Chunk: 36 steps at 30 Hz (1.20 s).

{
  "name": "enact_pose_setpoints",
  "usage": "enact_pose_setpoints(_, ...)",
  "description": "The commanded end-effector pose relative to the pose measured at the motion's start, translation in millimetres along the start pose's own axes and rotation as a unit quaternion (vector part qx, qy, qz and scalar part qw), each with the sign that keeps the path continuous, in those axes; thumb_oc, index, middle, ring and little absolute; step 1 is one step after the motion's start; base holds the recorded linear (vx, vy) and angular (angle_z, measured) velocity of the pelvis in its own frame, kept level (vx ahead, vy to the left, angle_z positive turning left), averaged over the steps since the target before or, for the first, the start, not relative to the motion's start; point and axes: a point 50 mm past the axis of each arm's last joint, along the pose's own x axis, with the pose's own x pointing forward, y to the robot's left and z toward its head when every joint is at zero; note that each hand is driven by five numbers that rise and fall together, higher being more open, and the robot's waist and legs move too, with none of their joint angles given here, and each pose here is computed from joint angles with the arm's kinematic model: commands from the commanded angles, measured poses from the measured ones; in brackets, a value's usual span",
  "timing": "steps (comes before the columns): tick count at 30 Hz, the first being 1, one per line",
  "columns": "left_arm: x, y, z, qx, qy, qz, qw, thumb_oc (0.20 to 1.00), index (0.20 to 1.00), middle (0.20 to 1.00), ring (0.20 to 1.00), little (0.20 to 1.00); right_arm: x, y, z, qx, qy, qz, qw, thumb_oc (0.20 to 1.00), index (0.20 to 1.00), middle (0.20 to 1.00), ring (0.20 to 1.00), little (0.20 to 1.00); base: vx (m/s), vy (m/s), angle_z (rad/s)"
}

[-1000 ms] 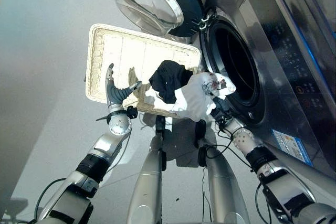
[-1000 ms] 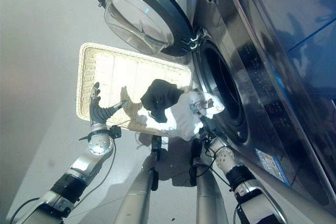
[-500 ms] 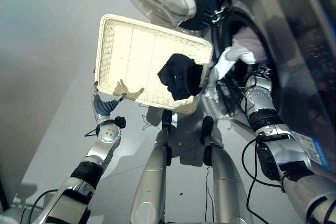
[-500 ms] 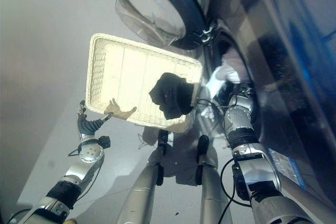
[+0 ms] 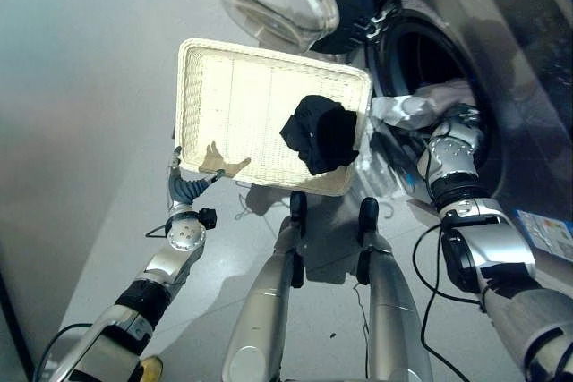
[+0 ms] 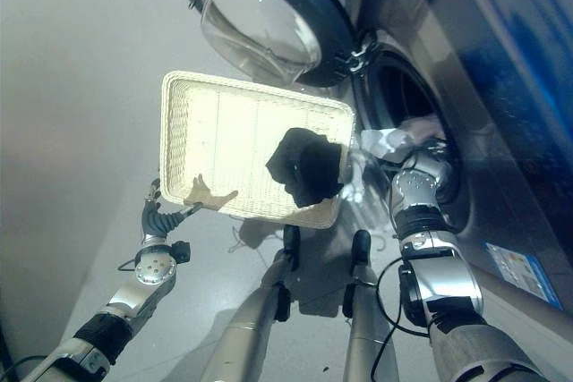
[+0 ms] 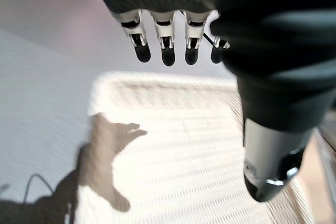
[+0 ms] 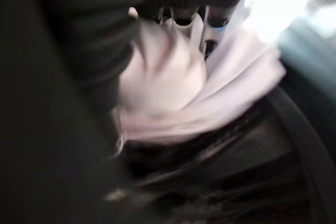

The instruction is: Put the clothes into the washing machine.

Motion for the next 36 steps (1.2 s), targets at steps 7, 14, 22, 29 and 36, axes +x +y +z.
enact_pose_setpoints(7, 12.7, -31.2, 40.0, -0.005, -0.069, -0.031, 0.997, 1.0, 1.0, 1.0, 1.0, 1.0, -6.5, -18.5, -25.0, -0.04, 0.128, 0.138, 0.981, 1.0, 1.0, 1.0, 1.0, 1.0, -0.02, -0.014, -0.23)
enact_pose_setpoints(14, 18.6, -43.0, 63.7, 0.065, -0.124, -0.064, 0.988, 1.0, 1.0, 1.0, 1.0, 1.0, -10.5, -21.5, -17.0, 0.014, 0.015, 0.159, 0.987, 1.0, 1.0, 1.0, 1.0, 1.0, -0.02, 0.048, -0.05)
enact_pose_setpoints(22, 28.1, -55.3, 65.6, 0.124, -0.092, -0.086, 0.984, 1.0, 1.0, 1.0, 1.0, 1.0, -18.5, -40.7, -25.1, -0.114, -0.031, 0.148, 0.982, 1.0, 1.0, 1.0, 1.0, 1.0, -0.02, 0.059, -0.02)
enact_pose_setpoints(29, 38.5, -54.9, 54.6, 0.172, -0.045, -0.057, 0.982, 1.0, 1.0, 1.0, 1.0, 1.0, -34.5, -77.2, -48.8, -0.23, 0.021, 0.144, 0.962, 1.0, 1.0, 1.0, 1.0, 1.0, -0.01, 0.099, -0.05)
enact_pose_setpoints(36, 68.1, -46.9, 70.7, 0.244, 0.002, 0.007, 0.97, 1.0, 1.0, 1.0, 1.0, 1.0, -65.3, -127.1, -76.9, -0.36, 0.143, 0.172, 0.906, 1.0, 1.0, 1.0, 1.0, 1.0, 0.0, 0.14, -0.26)
